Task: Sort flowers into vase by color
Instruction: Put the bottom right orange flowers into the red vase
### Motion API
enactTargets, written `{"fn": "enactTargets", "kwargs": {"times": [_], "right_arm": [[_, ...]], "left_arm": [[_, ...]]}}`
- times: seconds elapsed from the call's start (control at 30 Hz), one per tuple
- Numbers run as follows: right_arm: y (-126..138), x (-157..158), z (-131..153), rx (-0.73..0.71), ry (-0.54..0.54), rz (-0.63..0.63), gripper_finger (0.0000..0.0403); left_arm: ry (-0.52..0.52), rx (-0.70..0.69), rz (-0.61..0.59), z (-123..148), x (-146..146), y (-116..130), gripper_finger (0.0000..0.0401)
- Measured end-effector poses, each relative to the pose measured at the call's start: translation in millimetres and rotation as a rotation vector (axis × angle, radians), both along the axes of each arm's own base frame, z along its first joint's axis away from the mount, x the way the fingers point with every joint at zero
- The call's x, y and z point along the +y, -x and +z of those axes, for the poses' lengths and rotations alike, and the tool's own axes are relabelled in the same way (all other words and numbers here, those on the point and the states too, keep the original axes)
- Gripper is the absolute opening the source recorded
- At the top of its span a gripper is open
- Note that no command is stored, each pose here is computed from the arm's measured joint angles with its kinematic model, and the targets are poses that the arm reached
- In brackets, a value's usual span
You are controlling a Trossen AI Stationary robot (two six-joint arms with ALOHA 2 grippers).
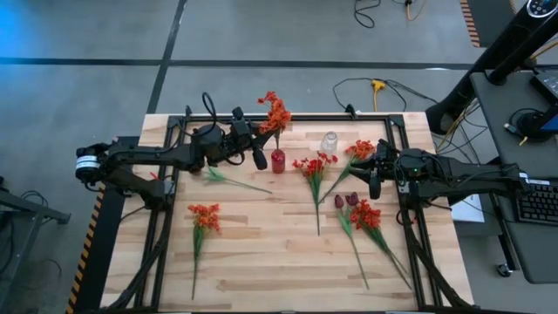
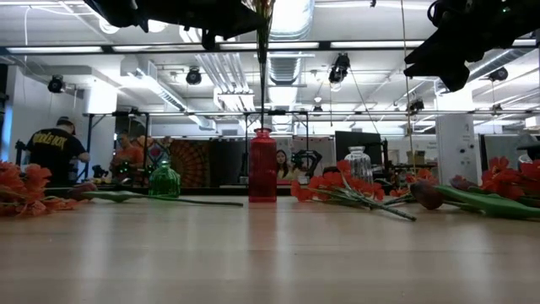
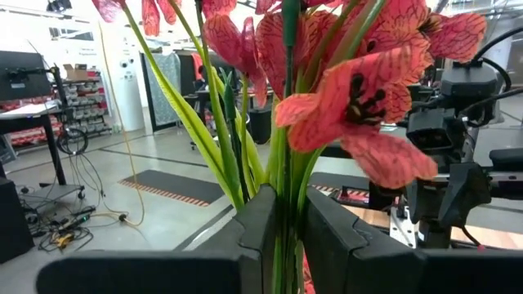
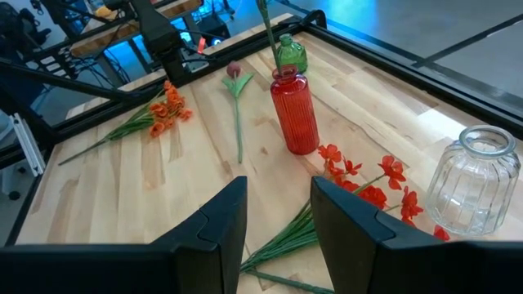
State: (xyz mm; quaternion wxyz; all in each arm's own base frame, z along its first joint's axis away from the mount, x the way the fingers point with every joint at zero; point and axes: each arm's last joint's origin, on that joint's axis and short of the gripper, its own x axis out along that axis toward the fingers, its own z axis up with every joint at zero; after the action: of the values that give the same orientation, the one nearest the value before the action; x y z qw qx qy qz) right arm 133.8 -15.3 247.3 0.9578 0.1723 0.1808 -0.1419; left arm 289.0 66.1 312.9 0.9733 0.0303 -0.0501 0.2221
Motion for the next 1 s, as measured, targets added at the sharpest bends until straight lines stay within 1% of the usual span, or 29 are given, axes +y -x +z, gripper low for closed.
{"fn": "enactTargets", "kwargs": {"times": [0.23,0.37,1.0], "right_arm": [[0.0,0.0,0.0,0.0,0.0,0.0,0.0128],[0.0,-0.1,-0.1,0.0,0.0,0.0,0.0128],[0.0,0.0,-0.1,0.001,0.002,0.001,0.0128]], "left_arm": [[-0.003,0.041,0.002,-11.3,2.0,-8.2,0.0038],[-0.005,0.029,0.006,-12.7,3.3,-10.4,0.0038],[0.014,0.066,0.005,-24.2,4.8,-17.5,0.0038]]}}
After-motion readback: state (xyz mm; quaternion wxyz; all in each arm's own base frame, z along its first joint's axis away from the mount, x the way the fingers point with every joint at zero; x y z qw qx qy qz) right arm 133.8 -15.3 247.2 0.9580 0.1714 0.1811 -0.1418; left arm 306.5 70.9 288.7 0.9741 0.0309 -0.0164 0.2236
